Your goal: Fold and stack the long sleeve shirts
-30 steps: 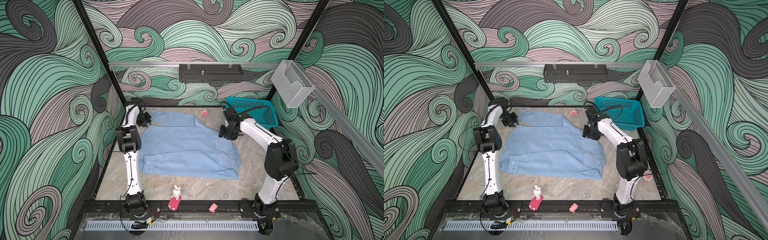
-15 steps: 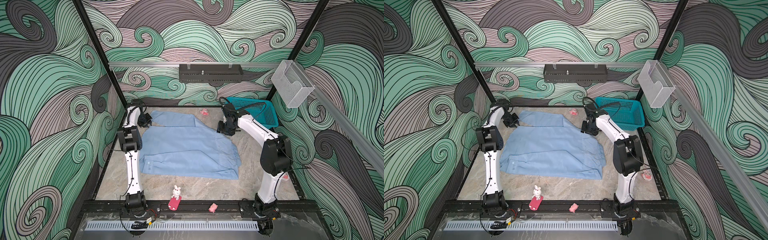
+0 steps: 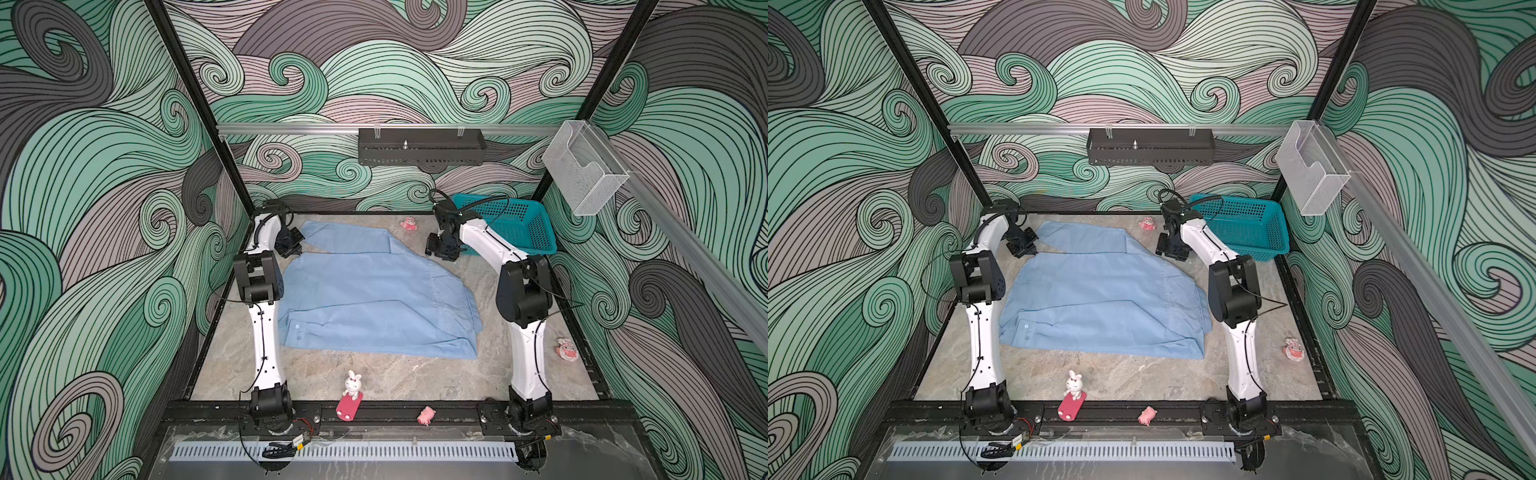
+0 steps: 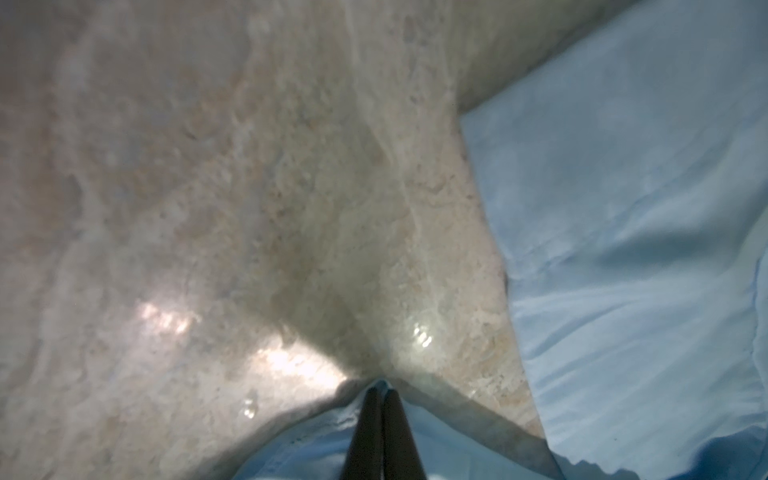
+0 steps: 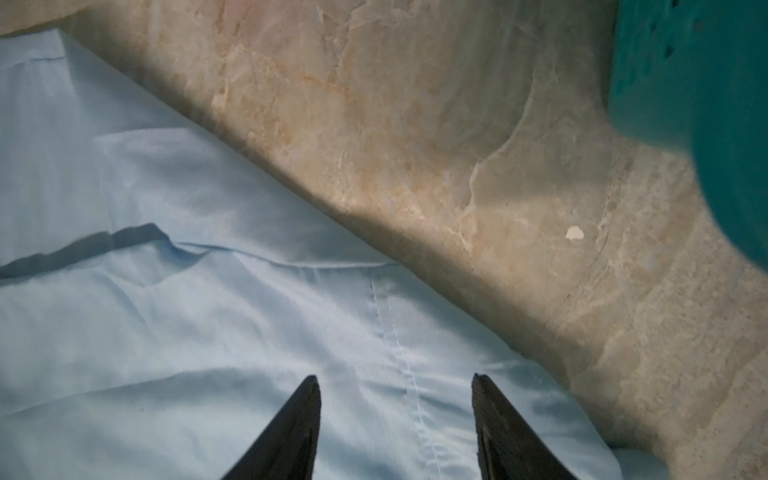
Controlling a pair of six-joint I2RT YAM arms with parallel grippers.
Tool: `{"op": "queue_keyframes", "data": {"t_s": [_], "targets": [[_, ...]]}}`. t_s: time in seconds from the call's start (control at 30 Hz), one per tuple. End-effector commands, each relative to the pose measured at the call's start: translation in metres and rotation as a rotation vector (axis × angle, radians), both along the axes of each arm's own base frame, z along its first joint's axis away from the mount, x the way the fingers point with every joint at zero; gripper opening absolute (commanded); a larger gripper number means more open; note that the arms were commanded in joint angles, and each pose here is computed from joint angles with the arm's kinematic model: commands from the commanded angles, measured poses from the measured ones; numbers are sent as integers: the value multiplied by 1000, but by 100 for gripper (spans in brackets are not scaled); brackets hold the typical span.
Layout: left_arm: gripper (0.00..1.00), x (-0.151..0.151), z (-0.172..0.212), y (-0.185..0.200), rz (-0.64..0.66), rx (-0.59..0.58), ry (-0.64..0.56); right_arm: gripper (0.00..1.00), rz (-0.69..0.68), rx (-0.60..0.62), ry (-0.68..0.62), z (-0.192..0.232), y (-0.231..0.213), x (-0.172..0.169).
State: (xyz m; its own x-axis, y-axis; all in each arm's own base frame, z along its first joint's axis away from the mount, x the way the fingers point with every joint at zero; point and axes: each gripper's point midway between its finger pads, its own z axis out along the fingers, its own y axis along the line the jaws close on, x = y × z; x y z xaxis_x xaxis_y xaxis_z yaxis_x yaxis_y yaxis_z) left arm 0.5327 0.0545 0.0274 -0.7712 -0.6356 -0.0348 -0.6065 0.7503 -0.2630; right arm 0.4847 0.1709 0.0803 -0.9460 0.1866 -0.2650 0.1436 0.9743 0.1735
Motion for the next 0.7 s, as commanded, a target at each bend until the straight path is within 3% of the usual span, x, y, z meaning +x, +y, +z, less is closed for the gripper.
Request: {"op": "queue_keyframes", "data": {"t_s": [0.0,0.2,0.33,0.67], "targets": [[0,-12,25,9,-8,-5,-7,60,-10,-59,11,-9,-11,11],[0,-21,15,3,-15,-58,43,60,23,-16,7,-32,2,38],[0,-21,14,0,-19,-75,45,60,123,93,-12,-38,35,54],[0,-20,13,-5,-19,-103,42,61,270,201,-97,-43,96,75]]}}
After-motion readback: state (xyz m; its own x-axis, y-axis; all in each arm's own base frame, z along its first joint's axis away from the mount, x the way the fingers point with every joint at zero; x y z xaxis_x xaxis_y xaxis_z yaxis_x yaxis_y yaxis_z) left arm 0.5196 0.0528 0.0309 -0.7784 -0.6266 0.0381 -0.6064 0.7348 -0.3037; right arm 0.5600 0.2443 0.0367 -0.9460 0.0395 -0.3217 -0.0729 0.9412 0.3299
